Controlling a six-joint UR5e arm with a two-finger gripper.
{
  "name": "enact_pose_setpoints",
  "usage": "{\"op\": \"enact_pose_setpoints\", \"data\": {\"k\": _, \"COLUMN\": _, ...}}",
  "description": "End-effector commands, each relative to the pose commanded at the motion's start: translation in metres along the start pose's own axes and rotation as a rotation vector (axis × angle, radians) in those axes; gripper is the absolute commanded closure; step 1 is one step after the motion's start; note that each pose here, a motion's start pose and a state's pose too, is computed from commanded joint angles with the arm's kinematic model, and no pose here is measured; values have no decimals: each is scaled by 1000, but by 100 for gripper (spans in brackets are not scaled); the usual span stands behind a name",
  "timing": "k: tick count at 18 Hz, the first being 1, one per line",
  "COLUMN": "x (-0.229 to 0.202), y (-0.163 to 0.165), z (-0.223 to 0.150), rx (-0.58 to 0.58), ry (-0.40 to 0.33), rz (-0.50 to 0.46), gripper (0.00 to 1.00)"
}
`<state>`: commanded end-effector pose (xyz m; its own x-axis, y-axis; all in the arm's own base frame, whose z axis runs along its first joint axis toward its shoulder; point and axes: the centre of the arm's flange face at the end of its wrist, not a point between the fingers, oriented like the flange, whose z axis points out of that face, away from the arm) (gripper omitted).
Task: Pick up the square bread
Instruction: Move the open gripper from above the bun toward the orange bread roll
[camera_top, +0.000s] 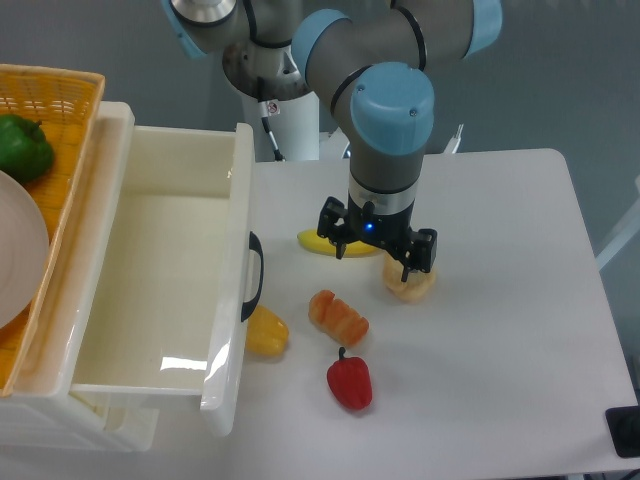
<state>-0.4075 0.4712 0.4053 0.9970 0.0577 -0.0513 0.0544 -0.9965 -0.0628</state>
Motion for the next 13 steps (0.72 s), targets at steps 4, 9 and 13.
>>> {"op": "enact_pose_setpoints", "data": {"k": 4, "x": 2, "y": 1, "z": 3, "rx": -7, "ry": 4, "rz": -6, "gripper": 0}}
{"op": "enact_pose_setpoints", "data": {"k": 9, "x": 0, "y": 10, "z": 16, "rx": -21, "ry": 32, "rz": -33, "gripper": 0}}
{"op": "enact_pose_setpoints", "data": {"k": 13, "x": 11, "y": 15, "z": 41, "rx": -61, "ry": 63, "rz": -142, "gripper": 0}}
